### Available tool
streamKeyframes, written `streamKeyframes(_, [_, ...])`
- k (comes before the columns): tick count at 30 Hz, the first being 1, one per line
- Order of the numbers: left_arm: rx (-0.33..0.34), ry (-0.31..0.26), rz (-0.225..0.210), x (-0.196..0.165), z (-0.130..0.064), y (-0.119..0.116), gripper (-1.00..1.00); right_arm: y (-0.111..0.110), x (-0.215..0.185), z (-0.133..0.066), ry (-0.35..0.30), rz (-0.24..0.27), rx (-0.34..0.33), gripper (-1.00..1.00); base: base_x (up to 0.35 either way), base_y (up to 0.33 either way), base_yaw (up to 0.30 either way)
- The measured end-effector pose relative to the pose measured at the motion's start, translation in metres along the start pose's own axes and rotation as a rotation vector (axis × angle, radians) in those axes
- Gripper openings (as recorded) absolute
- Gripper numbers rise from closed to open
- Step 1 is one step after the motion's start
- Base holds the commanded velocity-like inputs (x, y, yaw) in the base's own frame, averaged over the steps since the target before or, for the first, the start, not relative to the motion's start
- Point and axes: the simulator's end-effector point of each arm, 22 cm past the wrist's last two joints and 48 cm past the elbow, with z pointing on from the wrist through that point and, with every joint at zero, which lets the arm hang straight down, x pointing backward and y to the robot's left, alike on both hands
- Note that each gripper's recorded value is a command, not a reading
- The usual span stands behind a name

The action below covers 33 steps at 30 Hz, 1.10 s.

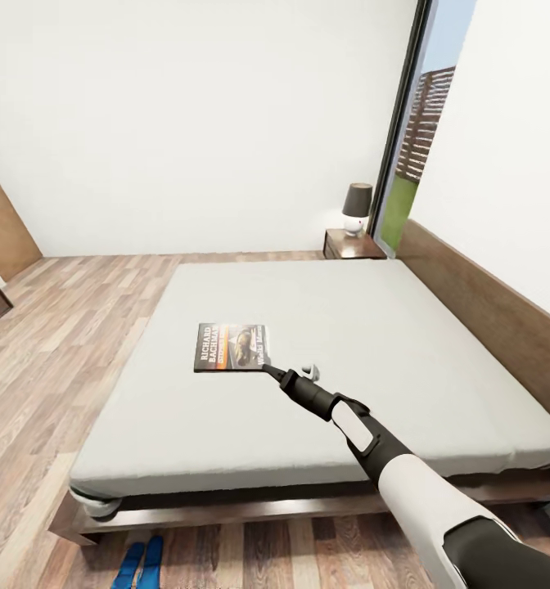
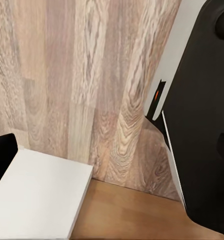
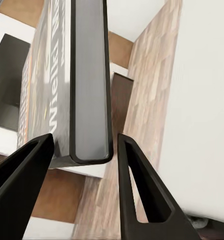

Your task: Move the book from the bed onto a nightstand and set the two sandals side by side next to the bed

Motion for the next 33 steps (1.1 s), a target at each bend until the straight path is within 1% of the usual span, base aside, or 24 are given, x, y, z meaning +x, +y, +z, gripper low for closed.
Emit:
streamKeyframes(24, [-0.001, 0.004, -0.006, 0.0012, 0.0000, 0.0003, 1.00, 0.0007, 0.0007, 0.0005, -0.001, 0.005, -0.002, -1.00, 0.000, 0.000, 0.290])
streamKeyframes(33, [-0.003, 0.044, -0.007, 0.0098, -0.0002, 0.0005, 1.00, 0.0002, 0.0002, 0.0001, -0.002, 0.003, -0.002, -1.00, 0.000, 0.000, 0.291])
